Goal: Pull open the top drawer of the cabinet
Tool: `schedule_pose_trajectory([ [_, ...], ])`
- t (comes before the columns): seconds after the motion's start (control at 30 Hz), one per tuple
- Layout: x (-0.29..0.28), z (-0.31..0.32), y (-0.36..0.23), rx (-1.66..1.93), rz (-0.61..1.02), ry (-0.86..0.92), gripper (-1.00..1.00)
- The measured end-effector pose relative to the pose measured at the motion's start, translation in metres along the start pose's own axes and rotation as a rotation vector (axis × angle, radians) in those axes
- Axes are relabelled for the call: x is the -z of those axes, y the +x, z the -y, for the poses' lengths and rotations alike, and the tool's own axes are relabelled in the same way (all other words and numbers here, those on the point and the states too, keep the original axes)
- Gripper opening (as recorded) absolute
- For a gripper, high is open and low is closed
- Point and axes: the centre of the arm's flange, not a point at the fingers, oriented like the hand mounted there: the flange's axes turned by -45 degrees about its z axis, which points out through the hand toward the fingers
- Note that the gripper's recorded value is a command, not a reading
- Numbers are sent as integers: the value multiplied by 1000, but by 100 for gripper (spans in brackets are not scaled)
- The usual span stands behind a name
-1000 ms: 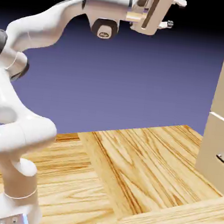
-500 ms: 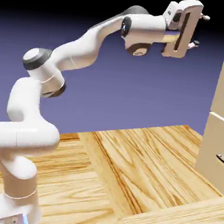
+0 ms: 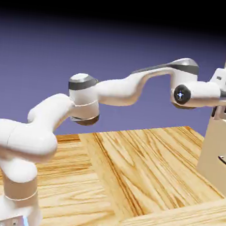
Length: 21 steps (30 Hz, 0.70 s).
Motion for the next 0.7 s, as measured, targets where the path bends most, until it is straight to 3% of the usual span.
schedule_pose_trajectory([
  [0.2,-39,0,0,0,0,0,0],
  [0.23,-43,0,0,-1,0,0,-100],
  [0.7,24,0,0,0,0,2,-100],
])
